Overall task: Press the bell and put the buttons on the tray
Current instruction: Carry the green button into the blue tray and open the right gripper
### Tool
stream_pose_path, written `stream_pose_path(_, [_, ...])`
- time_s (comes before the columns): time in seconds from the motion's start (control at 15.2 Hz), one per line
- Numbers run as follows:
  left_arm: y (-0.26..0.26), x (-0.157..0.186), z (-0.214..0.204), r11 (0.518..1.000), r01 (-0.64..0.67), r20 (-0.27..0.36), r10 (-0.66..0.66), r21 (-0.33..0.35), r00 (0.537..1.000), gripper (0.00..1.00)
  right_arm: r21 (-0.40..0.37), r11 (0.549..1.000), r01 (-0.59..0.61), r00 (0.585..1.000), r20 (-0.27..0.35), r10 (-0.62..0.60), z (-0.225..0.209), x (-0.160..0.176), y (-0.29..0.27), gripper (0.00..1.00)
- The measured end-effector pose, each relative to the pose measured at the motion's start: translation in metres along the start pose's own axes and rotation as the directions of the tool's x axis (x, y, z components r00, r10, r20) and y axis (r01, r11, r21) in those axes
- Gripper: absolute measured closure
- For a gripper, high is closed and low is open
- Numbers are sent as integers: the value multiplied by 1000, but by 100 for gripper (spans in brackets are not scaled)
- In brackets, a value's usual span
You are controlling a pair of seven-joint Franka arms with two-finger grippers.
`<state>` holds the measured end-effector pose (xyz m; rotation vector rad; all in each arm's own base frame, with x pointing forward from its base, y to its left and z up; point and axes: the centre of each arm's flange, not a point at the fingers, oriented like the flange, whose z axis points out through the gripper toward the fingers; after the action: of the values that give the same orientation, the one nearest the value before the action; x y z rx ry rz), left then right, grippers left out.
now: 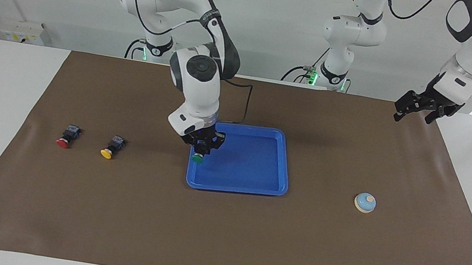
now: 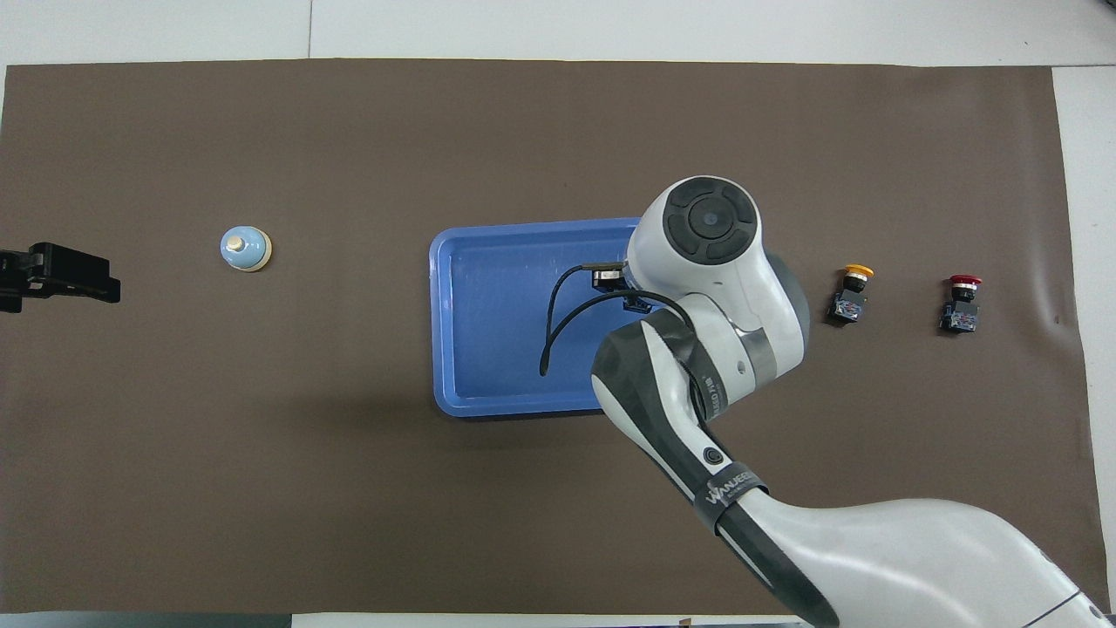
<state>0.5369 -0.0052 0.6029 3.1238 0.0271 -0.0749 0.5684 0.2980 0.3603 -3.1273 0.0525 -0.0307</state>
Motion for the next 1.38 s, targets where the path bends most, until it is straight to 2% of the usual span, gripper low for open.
stream_pose_path(0.33, [0,0,0,1000,0,0,0,0,1000,0,1,999,32,999,0,-32,49,-25,-3,59])
stream_pose_path(0.66, [0,0,0,1000,0,0,0,0,1000,0,-1,998,63,998,6,-63,61,-38,-11,59])
stream_pose_path(0.79, [0,0,0,1000,0,0,0,0,1000,0,-1,998,62,998,6,-62,62,-39,-10,44])
stream_pose_path(1.05, [0,0,0,1000,0,0,0,0,1000,0,4,999,53,999,-5,-53,56,-35,-9,5])
stream_pose_path(1.12, [0,0,0,1000,0,0,0,0,1000,0,6,999,40,999,-12,-40,48,-31,-7,0])
stream_pose_path(1.25, [0,0,0,1000,0,0,0,0,1000,0,5,1000,-3,1000,-21,4,23,-14,10,0])
stream_pose_path(1.38, [0,0,0,1000,0,0,0,0,1000,0,9,997,-76,996,-35,76,-12,9,50,0])
